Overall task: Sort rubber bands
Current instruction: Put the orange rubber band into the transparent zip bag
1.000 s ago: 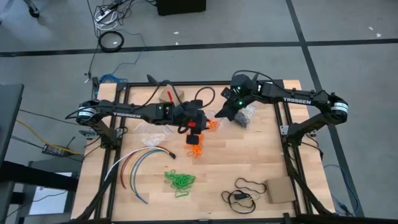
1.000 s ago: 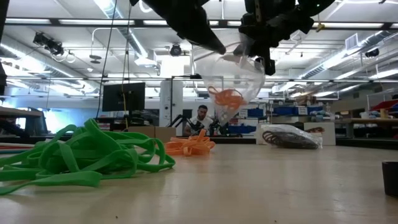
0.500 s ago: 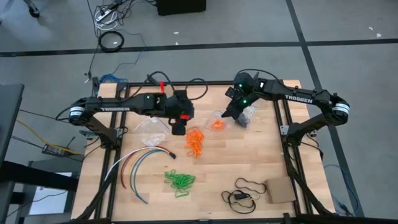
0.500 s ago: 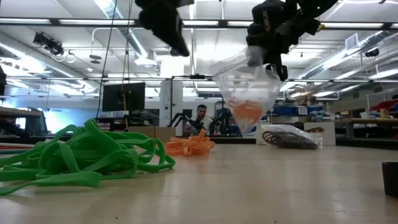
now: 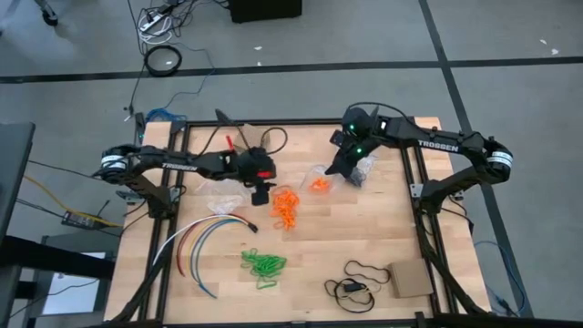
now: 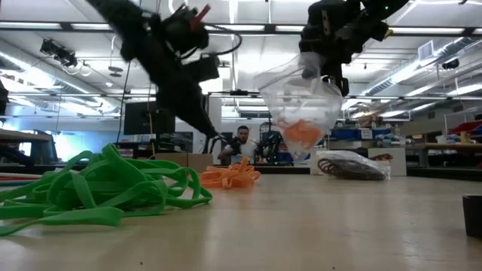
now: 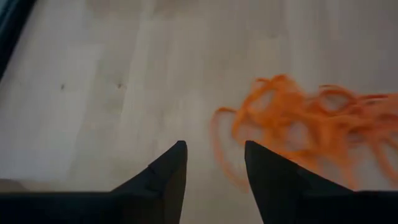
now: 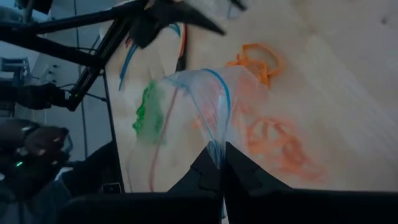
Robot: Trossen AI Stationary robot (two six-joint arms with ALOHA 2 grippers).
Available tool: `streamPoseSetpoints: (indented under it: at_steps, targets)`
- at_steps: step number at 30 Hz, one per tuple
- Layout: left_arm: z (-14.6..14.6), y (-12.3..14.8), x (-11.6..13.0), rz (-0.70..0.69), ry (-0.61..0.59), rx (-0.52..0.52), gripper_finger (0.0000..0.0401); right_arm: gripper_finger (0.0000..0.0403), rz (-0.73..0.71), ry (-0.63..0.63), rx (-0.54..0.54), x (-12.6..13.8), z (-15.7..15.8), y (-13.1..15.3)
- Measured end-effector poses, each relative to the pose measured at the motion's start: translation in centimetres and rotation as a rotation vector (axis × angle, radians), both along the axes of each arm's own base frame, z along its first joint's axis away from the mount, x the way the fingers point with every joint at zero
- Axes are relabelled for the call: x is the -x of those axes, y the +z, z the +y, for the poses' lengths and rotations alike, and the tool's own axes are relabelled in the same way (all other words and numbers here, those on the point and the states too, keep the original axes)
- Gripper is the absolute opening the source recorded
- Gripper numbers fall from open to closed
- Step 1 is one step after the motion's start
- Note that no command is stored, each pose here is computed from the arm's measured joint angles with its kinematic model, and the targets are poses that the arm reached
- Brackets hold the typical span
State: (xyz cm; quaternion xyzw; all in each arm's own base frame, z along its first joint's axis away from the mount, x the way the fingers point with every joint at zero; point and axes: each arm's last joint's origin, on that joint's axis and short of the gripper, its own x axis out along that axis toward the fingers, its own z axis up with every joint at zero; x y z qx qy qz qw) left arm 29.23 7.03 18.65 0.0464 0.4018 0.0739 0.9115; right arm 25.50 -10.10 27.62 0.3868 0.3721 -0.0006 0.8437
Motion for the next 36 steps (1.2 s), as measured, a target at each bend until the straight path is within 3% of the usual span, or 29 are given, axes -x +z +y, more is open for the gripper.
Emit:
streamPoseSetpoints:
  at_steps: [4, 17, 21, 23, 25, 31, 36]
  targets:
    - [0.3, -2.4, 0.6, -0.07, 0.013, -0.022, 0.0157, 0.0, -0.002, 0.014, 0.008, -0.1, 0.3, 0.0]
    - [0.7, -7.0, -1.5, 0.023, -0.011, 0.022, 0.0142, 0.0, -0.006, 0.011, 0.025, -0.2, 0.2, 0.0]
    - [0.8, -7.2, -2.1, 0.057, -0.035, 0.019, 0.008, 0.0, -0.014, 0.007, 0.035, -0.2, 0.2, 0.1]
    - [0.7, -7.1, -2.2, 0.079, -0.042, 0.023, 0.0025, 0.0, -0.015, 0.007, 0.036, -0.2, 0.2, 0.1]
    - [0.8, -7.0, -2.3, 0.089, -0.04, 0.023, 0.0009, 0.0, -0.023, 0.005, 0.041, -0.3, 0.1, 0.1]
    - [1.0, -5.3, -2.7, 0.132, -0.016, 0.012, 0.0003, 0.0, -0.028, 0.002, 0.049, -0.4, 0.1, 0.2]
    - [1.0, -1.0, -3.7, 0.061, -0.025, -0.013, 0.0002, 0.0, -0.023, 0.001, 0.049, -0.3, 0.1, 0.1]
